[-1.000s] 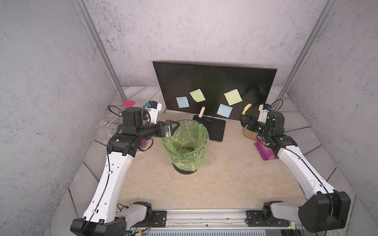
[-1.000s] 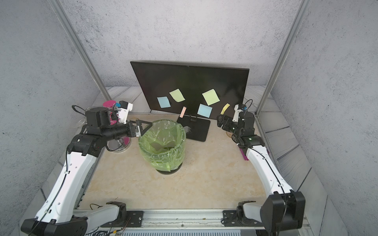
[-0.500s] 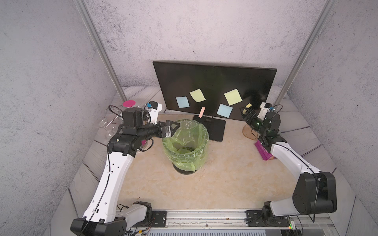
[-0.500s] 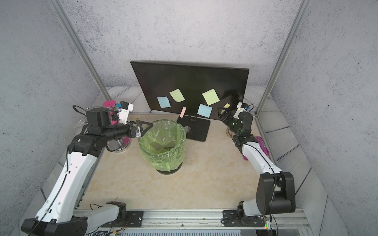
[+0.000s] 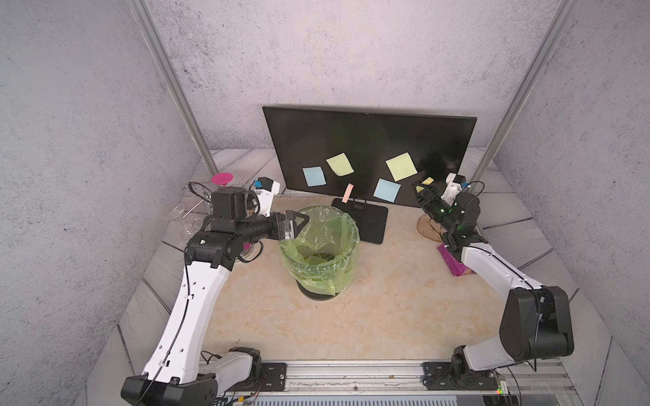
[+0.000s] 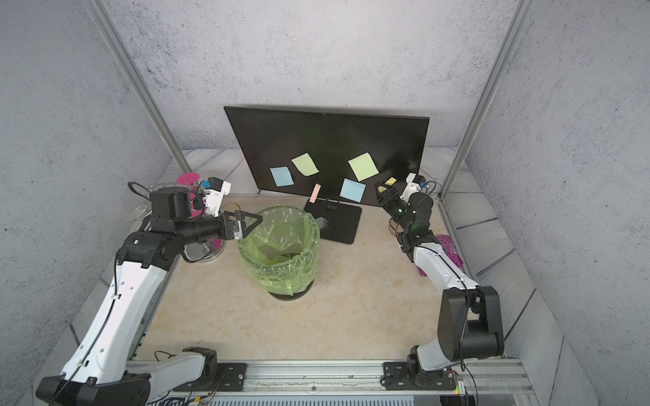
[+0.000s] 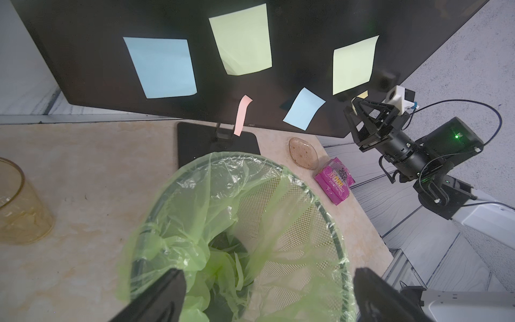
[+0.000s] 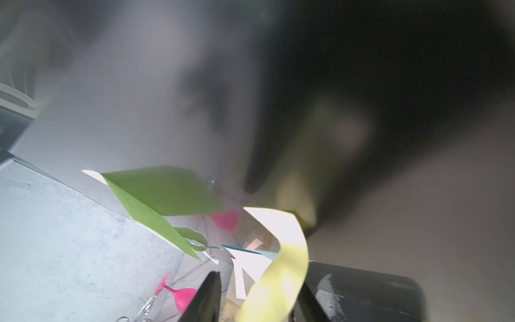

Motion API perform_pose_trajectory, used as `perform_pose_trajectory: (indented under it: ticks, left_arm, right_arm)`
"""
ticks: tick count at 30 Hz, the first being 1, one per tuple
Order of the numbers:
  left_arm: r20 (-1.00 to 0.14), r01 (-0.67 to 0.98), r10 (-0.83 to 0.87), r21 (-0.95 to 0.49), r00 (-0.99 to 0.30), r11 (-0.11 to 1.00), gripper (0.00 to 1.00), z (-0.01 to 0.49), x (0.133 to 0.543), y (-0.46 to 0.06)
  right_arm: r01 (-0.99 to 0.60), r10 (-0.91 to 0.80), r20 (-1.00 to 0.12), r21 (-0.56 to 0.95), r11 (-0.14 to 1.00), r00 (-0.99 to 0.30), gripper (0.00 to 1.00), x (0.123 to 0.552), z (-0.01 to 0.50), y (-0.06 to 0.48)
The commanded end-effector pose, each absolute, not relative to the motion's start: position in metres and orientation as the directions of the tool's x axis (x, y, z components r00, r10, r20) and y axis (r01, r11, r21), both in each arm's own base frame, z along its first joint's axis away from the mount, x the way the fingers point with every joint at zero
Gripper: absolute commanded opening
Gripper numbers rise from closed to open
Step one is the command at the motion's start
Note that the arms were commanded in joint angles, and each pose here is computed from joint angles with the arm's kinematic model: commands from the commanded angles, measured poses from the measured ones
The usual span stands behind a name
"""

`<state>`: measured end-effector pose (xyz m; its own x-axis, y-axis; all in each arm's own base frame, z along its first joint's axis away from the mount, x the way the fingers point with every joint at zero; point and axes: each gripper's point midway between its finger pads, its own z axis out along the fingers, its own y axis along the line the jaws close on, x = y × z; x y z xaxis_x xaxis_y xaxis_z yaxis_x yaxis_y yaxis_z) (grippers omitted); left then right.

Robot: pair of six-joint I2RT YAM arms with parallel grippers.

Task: Remove the sticky note from the monitor
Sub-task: Tear off the sticky note from the monitor.

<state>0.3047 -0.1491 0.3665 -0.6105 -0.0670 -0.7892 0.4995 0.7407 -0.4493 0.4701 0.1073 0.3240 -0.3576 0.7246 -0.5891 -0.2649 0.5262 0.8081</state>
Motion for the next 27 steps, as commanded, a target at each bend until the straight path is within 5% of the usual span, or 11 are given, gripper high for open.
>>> perform_pose_trajectory:
  ticks: [1, 8, 27]
  left_arm:
    - [-0.803, 0.51, -0.06, -0.432, -0.593, 0.744, 1.0, 0.37, 0.304, -0.147]
    - [-0.801, 0.51, -0.055, -0.431, -0.597, 0.745, 1.0, 0.367, 0.305, -0.147]
    - [-0.797, 0.508, -0.056, -0.435, -0.601, 0.743, 1.0, 0.363, 0.307, -0.148]
  right_arm:
    - [-0.294, 0.718, -0.592, 0.805, 0.515, -0.365, 0.32, 0.47, 0.327, 0.11]
    - [-0.324, 0.683, -0.618, 0.786, 0.527, -0.389, 0.0, 0.46, 0.334, 0.116]
    - [-0.492, 0.39, -0.851, 0.522, 0.696, -0.351, 0.0, 0.405, 0.364, 0.151]
